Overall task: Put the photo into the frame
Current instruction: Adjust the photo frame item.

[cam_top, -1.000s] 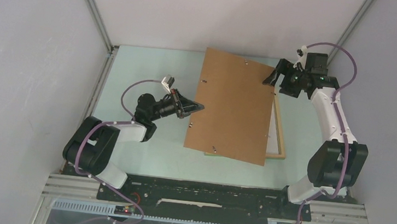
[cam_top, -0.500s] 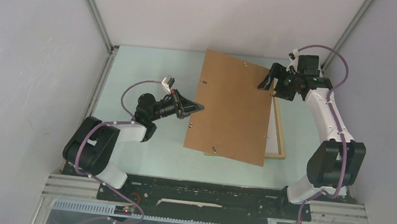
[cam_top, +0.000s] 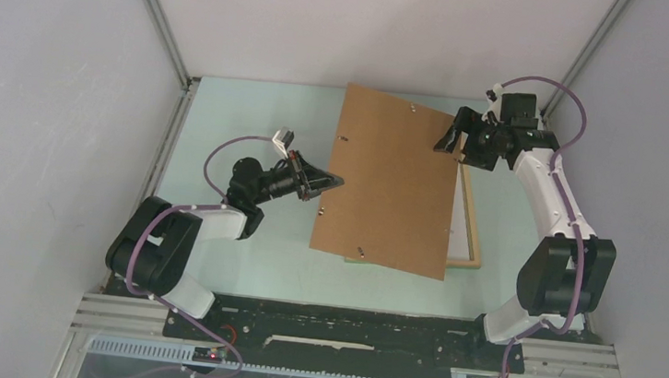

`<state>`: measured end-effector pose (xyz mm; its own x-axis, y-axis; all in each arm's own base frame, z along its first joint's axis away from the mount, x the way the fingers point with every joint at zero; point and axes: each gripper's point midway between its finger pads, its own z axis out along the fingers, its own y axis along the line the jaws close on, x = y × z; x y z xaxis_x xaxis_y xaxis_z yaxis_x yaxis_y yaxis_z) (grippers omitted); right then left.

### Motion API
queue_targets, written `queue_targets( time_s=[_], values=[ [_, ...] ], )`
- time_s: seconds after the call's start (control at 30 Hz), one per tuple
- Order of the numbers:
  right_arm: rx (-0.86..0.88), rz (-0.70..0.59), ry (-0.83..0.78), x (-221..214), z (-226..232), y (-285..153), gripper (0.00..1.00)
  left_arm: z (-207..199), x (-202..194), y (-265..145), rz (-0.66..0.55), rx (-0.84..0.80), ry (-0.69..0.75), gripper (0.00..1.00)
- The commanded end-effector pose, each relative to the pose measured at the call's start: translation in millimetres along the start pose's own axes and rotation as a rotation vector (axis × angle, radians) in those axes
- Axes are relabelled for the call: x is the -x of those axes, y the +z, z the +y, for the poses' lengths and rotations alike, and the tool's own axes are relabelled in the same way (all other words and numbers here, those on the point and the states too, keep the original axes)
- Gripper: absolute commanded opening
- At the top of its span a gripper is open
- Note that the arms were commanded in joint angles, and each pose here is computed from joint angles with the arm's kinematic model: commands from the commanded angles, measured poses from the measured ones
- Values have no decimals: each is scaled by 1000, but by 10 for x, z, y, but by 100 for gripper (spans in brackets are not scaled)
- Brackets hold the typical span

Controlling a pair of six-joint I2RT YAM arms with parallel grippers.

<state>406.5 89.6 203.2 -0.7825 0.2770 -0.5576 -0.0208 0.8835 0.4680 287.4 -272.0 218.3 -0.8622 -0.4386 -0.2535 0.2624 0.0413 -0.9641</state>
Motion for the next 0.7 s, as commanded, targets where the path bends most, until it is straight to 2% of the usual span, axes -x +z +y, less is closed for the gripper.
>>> queue_targets(
  time_s=[0.0,0.3,0.67],
  values=[
    [-4,-17,-33,28,3,25,95,-389,29,-28,-11,-123,107,0],
    [-2,-31,-18,175,-35,99,95,-370,24,-28,-10,-122,102,0],
    [2,-10,-31,16,40,92,95,-377,43,-18,-17,-127,94,0]
  ],
)
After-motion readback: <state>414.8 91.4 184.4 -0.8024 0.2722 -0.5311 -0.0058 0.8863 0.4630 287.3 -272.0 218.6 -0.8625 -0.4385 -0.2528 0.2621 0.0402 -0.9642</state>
